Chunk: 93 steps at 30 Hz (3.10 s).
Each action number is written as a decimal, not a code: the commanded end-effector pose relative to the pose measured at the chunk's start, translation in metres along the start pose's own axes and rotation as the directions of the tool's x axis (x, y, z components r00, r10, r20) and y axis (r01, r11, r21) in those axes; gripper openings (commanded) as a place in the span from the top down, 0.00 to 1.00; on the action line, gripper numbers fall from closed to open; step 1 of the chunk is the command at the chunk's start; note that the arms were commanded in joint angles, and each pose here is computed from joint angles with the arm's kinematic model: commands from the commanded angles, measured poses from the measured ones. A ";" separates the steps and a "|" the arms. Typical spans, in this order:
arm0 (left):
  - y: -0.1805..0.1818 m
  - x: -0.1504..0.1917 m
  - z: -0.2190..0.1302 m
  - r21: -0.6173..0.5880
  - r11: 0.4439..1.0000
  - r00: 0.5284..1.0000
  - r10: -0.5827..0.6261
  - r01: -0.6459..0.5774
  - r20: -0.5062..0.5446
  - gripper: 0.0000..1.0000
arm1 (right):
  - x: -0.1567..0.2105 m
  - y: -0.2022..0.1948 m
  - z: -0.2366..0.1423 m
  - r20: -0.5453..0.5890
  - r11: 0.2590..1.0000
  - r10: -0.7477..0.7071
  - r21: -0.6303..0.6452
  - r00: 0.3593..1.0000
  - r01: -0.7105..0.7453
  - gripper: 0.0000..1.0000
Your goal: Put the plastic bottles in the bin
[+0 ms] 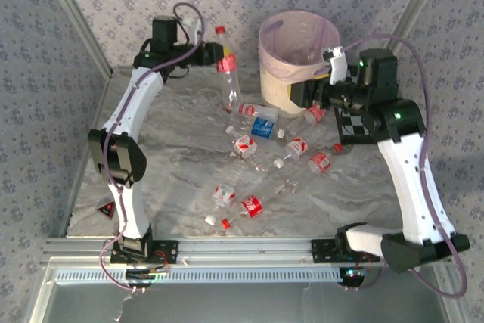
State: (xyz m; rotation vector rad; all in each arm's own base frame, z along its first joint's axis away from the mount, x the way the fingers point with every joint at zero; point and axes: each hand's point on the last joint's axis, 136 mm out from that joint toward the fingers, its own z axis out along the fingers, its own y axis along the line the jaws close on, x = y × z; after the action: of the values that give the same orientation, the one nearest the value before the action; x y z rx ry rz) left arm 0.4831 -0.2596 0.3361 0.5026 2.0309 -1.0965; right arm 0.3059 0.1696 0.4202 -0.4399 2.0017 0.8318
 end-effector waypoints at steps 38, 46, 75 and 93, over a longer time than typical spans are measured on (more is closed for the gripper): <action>-0.114 0.091 0.009 0.475 0.837 0.929 0.357 -0.271 -0.100 0.58 | -0.007 -0.016 0.146 -0.104 0.994 -0.026 -0.104 0.994 0.015 0.80; -0.117 0.080 -0.007 0.389 0.866 0.924 0.373 -0.313 -0.087 0.01 | -0.063 -0.015 0.104 0.075 0.996 -0.075 -0.045 0.994 0.079 0.86; -0.073 0.264 -0.076 -0.199 0.960 0.928 0.120 -0.199 -0.353 0.12 | -0.198 -0.147 0.063 0.362 0.907 -0.305 0.391 0.881 0.154 0.90; -0.052 0.358 -0.052 -0.176 0.970 0.863 0.057 -0.167 -0.502 0.08 | -0.059 -0.206 0.183 0.040 0.903 -0.201 0.396 0.979 0.169 0.83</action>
State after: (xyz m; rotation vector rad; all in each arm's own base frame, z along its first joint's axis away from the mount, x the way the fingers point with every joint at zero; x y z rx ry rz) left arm 0.1942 -0.2416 0.1010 0.8429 2.5297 -0.6977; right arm 0.5637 0.1454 0.3180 -0.3314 1.9894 0.3425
